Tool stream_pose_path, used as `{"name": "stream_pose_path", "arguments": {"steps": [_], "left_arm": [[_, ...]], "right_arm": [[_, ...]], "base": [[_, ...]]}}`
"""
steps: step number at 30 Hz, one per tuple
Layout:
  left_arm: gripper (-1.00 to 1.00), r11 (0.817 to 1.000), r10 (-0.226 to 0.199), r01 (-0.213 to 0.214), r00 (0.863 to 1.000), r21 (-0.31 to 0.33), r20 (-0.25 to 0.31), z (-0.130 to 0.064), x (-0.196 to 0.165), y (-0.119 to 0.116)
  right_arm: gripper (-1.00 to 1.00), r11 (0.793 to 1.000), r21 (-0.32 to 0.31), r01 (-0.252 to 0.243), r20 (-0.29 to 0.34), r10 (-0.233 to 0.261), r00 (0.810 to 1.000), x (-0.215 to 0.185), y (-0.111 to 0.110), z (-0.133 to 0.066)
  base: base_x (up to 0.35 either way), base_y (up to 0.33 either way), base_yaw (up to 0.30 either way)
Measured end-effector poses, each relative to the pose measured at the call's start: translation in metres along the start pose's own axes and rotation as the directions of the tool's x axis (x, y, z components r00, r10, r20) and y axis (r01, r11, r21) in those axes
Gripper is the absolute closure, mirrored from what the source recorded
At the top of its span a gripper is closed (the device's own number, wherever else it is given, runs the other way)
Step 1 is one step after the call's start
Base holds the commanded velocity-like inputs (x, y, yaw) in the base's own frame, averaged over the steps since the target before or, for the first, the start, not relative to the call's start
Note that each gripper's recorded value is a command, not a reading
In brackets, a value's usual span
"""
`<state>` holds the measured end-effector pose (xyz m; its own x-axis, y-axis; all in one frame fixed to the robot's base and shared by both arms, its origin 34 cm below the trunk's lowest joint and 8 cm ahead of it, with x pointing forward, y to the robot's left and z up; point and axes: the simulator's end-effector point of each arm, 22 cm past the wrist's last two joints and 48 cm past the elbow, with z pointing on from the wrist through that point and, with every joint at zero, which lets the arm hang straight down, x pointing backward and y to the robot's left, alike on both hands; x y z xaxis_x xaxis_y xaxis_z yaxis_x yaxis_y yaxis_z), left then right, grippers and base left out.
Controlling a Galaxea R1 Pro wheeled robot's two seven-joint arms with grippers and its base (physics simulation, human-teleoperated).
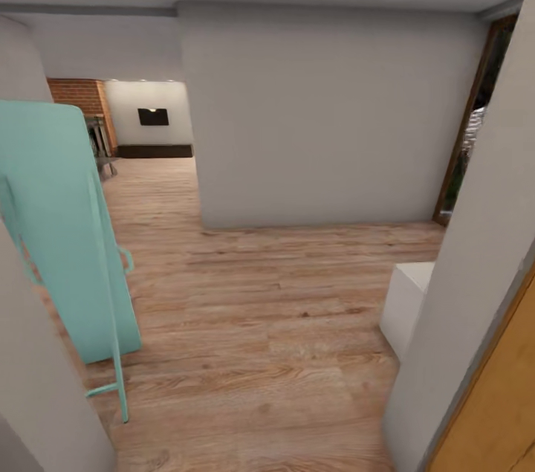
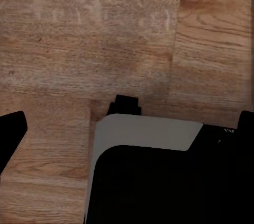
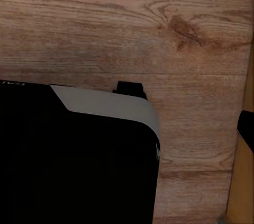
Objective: Move the two storage containers from the living room to the garage. In the garage, place one container on the floor and stack the other container on top of it (either order is fine).
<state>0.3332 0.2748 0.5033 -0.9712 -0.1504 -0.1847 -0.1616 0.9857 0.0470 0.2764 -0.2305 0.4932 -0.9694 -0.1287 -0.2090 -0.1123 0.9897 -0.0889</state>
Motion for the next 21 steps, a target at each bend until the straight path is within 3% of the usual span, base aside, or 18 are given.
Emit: {"name": "stream_pose_path", "arguments": {"steps": [21], "left_arm": [[-1.0, 1.0, 0.0, 0.0, 1.0, 0.0, 0.0, 0.0, 0.0, 0.0002]], "right_arm": [[-1.0, 1.0, 0.001, 0.0, -0.001, 0.0, 1.0, 0.0007, -0.0011, 0.0001]], "base": [[0.322, 0.0, 0.0]]}}
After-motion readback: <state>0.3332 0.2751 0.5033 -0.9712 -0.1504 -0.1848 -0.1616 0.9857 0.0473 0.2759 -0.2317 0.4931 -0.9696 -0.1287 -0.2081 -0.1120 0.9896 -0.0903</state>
